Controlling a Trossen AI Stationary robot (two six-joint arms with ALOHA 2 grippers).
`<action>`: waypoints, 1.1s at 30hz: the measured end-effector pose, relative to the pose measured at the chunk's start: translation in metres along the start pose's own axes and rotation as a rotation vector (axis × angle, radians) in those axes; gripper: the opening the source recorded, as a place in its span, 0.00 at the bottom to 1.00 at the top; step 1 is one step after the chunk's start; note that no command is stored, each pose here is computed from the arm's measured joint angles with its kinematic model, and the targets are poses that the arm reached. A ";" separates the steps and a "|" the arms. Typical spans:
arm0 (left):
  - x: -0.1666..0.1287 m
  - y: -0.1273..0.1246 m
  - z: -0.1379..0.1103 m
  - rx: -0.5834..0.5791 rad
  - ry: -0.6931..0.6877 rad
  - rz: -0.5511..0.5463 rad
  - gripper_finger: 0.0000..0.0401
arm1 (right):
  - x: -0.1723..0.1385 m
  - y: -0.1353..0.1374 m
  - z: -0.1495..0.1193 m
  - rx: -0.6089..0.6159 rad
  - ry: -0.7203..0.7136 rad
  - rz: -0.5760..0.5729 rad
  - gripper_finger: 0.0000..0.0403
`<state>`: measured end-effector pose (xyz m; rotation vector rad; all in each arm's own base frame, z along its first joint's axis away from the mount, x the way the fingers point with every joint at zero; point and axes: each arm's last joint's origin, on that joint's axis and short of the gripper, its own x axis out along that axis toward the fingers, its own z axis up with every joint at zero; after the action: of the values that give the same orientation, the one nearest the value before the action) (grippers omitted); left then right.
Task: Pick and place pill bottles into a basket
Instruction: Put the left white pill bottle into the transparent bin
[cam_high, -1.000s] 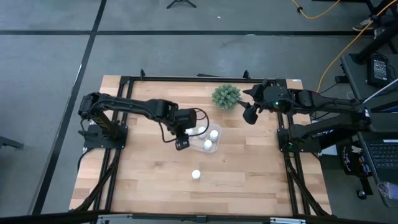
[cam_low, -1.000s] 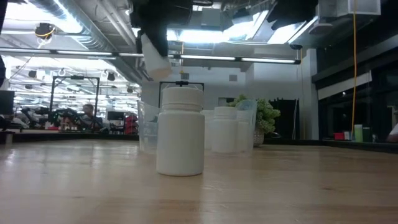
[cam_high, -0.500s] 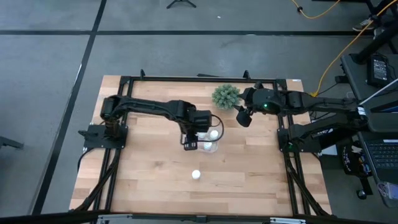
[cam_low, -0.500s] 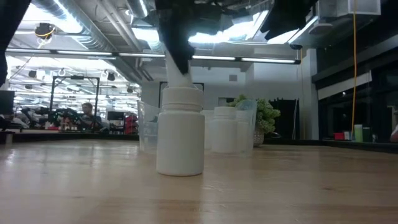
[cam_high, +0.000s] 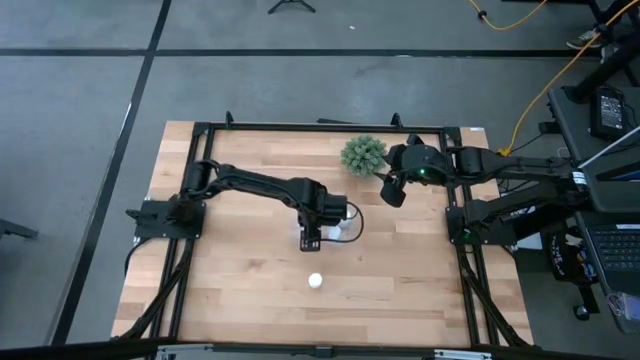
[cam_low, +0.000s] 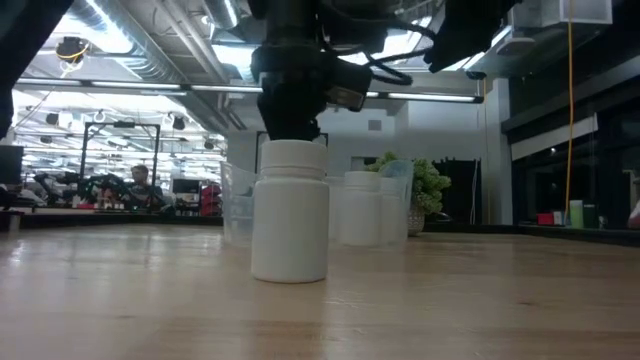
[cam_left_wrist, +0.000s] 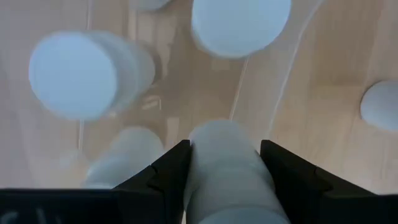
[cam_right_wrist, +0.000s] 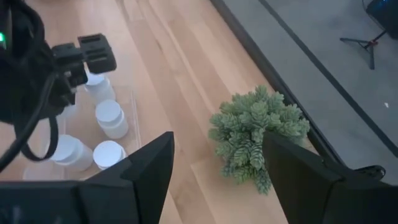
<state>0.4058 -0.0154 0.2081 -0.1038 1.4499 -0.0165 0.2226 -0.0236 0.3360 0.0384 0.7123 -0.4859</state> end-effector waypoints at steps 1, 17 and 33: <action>0.002 -0.002 0.001 0.005 -0.009 -0.001 0.42 | 0.000 0.000 0.000 0.000 0.001 0.003 0.61; 0.011 -0.005 0.010 0.014 -0.074 0.045 0.42 | 0.000 0.001 0.000 0.001 0.005 0.025 0.61; 0.030 -0.005 0.007 0.009 -0.048 0.045 0.42 | 0.000 0.001 0.000 0.004 0.005 0.026 0.61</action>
<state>0.4161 -0.0217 0.1796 -0.0633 1.4036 0.0161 0.2227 -0.0229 0.3358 0.0524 0.7151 -0.4629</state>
